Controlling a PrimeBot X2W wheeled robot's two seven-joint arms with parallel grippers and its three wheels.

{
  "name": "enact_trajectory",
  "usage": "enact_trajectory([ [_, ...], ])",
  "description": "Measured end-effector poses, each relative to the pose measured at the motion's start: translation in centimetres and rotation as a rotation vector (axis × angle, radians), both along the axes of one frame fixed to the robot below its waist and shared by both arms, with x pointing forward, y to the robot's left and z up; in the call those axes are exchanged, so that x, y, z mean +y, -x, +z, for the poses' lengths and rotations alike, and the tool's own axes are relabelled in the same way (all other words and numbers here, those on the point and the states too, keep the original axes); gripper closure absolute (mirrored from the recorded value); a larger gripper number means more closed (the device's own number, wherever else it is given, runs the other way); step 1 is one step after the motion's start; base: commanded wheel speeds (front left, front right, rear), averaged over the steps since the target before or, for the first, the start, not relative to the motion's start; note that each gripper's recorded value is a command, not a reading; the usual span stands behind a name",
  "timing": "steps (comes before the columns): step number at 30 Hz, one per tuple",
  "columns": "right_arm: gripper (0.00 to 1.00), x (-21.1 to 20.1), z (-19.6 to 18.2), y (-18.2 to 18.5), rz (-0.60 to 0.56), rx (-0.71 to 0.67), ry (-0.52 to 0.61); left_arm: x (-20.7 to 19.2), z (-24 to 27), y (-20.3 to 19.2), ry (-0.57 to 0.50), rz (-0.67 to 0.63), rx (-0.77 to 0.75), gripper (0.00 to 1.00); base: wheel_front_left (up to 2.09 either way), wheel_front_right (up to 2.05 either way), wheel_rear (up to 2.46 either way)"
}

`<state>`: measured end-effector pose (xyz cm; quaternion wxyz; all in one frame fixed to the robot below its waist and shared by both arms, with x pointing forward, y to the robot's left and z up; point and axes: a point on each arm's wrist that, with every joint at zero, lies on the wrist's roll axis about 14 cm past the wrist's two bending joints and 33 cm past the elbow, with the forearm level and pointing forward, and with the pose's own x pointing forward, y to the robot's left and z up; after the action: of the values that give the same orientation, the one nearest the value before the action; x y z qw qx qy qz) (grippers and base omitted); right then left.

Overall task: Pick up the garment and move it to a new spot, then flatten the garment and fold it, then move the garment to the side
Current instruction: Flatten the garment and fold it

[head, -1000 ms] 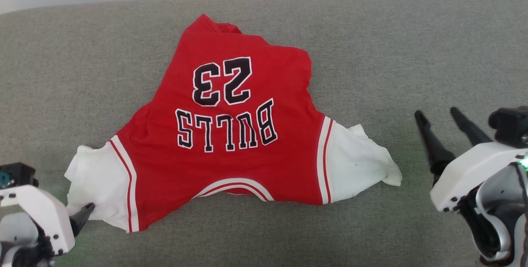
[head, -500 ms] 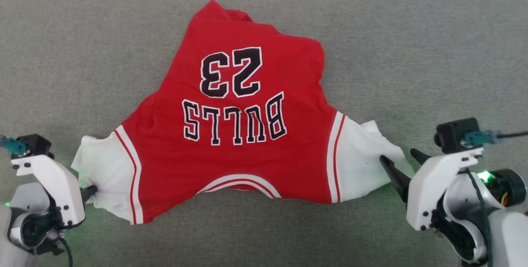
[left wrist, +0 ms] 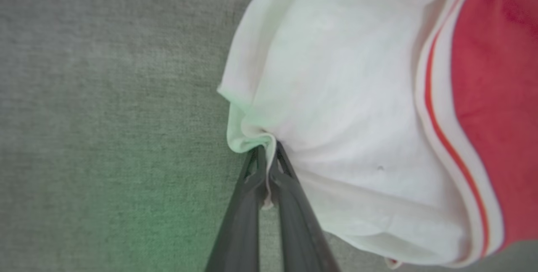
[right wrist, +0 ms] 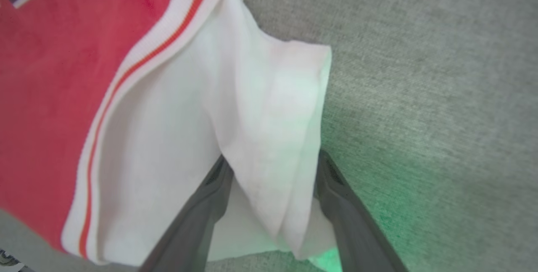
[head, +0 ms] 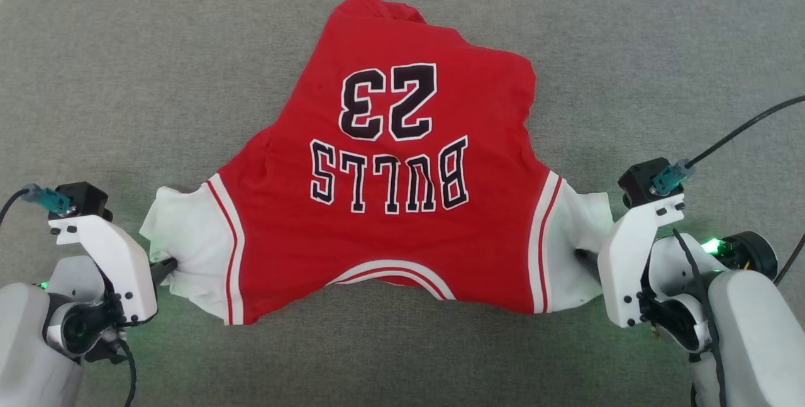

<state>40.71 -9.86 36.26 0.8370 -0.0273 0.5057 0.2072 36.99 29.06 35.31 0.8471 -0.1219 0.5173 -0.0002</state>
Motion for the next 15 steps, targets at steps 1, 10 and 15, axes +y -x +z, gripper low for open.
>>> enact_trajectory([
  [1,1.0,0.1,0.0,0.0,0.005,0.009,-0.001,0.0,0.1,0.0,-0.001,0.001,-0.003,1.0,0.0,0.0,0.0],
  [10,1.0,1.1,3.6,-0.4,0.001,-0.004,-0.119,0.1,3.0,-0.6,0.014,-0.023,-0.043,1.0,0.0,0.0,0.0],
  [15,1.0,1.6,10.0,-3.0,0.003,-0.174,-0.206,0.3,7.8,-2.5,-0.036,-0.092,-0.137,1.0,0.0,0.0,0.0],
])
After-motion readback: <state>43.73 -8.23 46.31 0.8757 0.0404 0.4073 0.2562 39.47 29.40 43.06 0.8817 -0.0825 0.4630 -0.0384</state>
